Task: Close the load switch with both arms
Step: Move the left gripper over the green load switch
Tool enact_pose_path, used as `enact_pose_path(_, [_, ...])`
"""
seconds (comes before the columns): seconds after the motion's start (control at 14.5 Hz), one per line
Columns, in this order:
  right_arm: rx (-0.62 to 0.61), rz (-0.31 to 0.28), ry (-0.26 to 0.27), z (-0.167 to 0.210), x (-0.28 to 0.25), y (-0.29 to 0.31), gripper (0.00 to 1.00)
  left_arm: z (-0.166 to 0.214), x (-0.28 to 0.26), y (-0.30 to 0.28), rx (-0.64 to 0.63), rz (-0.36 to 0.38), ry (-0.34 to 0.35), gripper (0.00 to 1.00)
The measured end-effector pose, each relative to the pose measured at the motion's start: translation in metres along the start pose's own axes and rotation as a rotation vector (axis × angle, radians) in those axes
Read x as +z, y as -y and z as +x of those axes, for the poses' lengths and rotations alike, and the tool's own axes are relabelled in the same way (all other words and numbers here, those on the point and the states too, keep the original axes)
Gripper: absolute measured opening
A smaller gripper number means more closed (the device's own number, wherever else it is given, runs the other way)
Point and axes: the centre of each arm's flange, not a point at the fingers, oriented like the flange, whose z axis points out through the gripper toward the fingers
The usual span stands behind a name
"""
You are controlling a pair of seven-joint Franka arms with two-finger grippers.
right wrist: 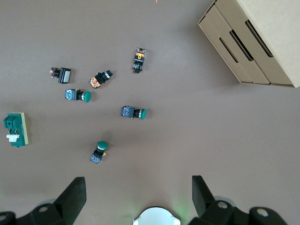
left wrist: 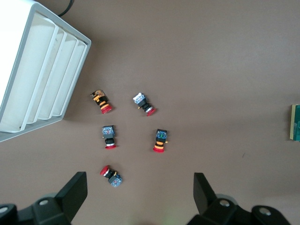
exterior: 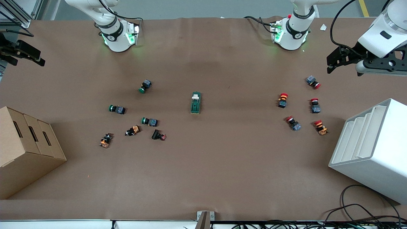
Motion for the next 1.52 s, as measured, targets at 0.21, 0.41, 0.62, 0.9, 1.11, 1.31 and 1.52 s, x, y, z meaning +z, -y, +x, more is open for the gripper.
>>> enact_pose_path(0.21, [-0.001, 0.0, 0.002, 0.0, 0.0, 0.002, 1.0, 0.0, -0.005, -0.001, 0.001, 0.0, -0.007, 1.0])
enact_pose_path(0.41, [-0.007, 0.0, 0.002, 0.0, 0.0, 0.005, 1.0, 0.002, -0.009, -0.012, 0.022, -0.002, -0.016, 1.0])
enact_pose_path(0.62, [-0.018, -0.006, 0.002, 0.0, 0.0, 0.008, 1.0, 0.008, 0.011, -0.065, 0.06, -0.006, 0.02, 1.0])
enact_pose_path(0.9, [-0.037, -0.015, 0.005, -0.001, 0.001, 0.013, 1.0, 0.007, 0.061, -0.19, -0.019, -0.014, 0.029, 1.0])
enact_pose_path(1.11, [-0.035, -0.016, 0.006, -0.001, 0.001, 0.011, 1.0, -0.011, 0.116, -0.277, -0.084, -0.03, -0.02, 1.0])
enact_pose_path(1.31, [-0.031, -0.015, 0.001, 0.0, -0.001, 0.01, 1.0, -0.049, 0.175, -0.349, -0.134, 0.0, -0.084, 1.0])
enact_pose_path(1.52, [-0.028, -0.015, 0.009, 0.006, 0.005, 0.008, 1.0, -0.088, 0.227, -0.408, -0.152, 0.055, -0.151, 1.0])
